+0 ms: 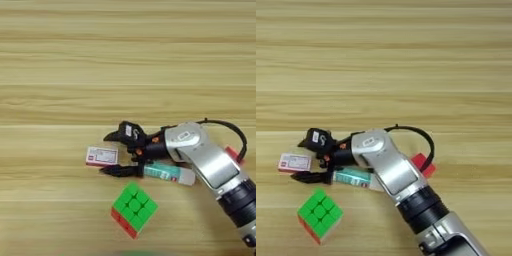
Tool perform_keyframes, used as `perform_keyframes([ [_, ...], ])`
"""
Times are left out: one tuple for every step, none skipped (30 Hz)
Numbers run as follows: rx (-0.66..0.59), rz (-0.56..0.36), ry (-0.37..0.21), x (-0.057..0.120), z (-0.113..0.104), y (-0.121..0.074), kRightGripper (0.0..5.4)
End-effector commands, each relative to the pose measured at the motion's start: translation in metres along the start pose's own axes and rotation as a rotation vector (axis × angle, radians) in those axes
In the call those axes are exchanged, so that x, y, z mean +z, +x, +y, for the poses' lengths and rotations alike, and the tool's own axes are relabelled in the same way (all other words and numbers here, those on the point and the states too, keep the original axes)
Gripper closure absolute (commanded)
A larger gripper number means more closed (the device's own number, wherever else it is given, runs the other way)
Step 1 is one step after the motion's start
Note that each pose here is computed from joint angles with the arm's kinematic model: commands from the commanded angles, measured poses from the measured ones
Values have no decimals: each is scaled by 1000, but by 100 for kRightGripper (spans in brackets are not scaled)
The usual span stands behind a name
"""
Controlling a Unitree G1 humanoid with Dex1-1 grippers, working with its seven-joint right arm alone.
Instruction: Move the objects on the table
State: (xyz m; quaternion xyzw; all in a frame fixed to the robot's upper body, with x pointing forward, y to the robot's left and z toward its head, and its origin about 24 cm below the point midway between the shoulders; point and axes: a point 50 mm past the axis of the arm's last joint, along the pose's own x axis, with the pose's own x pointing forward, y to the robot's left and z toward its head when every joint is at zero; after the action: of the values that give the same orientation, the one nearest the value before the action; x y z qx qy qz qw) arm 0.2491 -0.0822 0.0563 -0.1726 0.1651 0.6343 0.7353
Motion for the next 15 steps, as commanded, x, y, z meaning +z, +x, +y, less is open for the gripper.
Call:
perform_keyframes([
  [-99,-118,-135,44,-17,-19,68],
  [-109,-131,-140,47,-18,-22,55],
  [-122,-146,-145,51,-20,-26,36],
  [-134,-157,-147,53,-21,-30,26],
  [-150,-168,-148,56,-22,-34,19],
  [-164,-174,-150,57,-23,-38,5],
  [-181,-178,-149,58,-25,-42,2],
  [-196,-180,-147,58,-27,-46,2],
  [-214,-179,-146,58,-29,-50,2],
  [-227,-179,-144,57,-31,-54,2],
  [-241,-176,-143,57,-33,-58,2],
  [-253,-174,-141,56,-34,-61,2],
  [-278,-164,-132,53,-38,-68,2],
  [-300,-154,-125,49,-41,-74,2],
  [-321,-144,-116,45,-44,-81,2],
])
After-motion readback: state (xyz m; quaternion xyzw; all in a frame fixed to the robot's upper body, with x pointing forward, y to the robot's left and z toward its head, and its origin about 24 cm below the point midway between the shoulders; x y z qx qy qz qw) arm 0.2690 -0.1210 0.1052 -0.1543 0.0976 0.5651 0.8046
